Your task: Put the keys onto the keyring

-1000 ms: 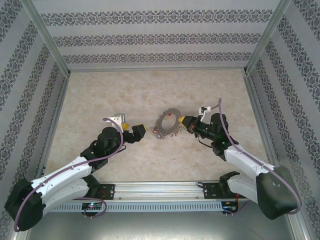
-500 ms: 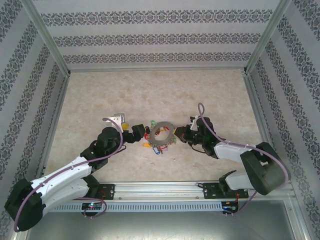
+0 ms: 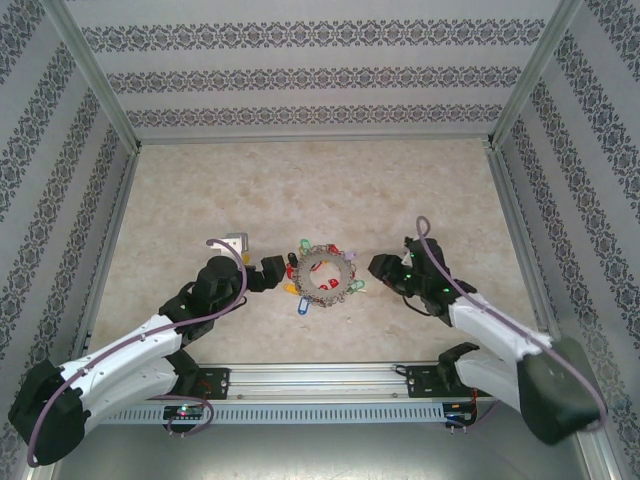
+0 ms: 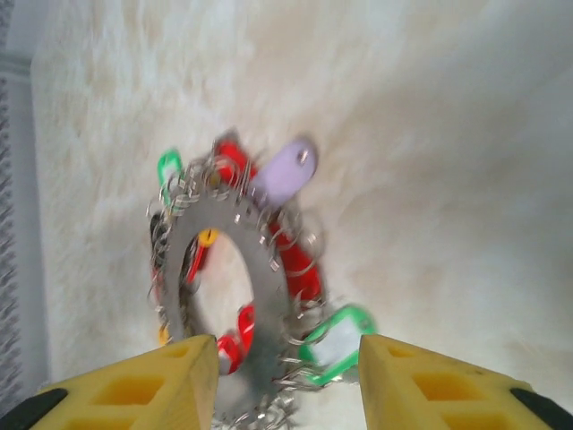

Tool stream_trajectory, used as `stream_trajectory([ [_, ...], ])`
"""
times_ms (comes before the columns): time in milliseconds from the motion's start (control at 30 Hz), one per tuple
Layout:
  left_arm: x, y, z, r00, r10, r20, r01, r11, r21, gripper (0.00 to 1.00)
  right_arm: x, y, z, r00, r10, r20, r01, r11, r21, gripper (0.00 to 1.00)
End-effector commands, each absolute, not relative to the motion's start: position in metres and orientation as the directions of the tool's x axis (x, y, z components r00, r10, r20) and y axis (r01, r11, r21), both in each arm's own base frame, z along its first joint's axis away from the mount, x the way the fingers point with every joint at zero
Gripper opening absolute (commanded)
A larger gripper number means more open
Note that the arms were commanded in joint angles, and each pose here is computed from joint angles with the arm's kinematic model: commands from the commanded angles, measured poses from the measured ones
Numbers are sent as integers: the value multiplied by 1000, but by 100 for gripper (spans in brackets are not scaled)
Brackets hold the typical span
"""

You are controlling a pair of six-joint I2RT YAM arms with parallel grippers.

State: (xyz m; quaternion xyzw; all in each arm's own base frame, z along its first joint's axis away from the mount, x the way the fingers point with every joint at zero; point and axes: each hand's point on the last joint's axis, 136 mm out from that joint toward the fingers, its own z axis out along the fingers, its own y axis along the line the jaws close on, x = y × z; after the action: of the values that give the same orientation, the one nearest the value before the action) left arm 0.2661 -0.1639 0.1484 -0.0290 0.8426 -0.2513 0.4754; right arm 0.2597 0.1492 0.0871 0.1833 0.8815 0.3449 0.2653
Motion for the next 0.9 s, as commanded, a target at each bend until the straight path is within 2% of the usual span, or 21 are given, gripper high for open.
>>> stream_trajectory([
  [0,270,-147,153,-522,-231,-821,162,918,-361,100,263,96,106,-692,439,-573,142,861,489,49],
  [133,275,-133,154,-506,-178,-844,127,952,-277,100,270,58,151,-498,362,-788,113,928,355,61],
  [300,284,-103,156,-507,-53,-860,58,994,-96,100,276,30,188,-343,168,-924,111,984,137,76],
  [400,294,-75,159,-518,2,-856,-17,1000,12,99,283,15,185,-344,66,-937,147,989,16,80],
  [533,308,-49,163,-530,-37,-847,-101,995,20,99,290,7,158,-413,2,-911,161,984,-71,83],
  [633,315,-34,165,-492,-50,-869,-143,989,25,100,293,4,132,-413,-44,-910,162,979,-121,84],
  [733,320,-16,167,-444,-84,-892,-201,980,8,99,301,-5,123,-386,-63,-920,189,971,-146,85],
  [867,327,4,161,-402,-97,-911,-262,965,12,100,317,-12,115,-440,-40,-897,170,977,-127,84],
])
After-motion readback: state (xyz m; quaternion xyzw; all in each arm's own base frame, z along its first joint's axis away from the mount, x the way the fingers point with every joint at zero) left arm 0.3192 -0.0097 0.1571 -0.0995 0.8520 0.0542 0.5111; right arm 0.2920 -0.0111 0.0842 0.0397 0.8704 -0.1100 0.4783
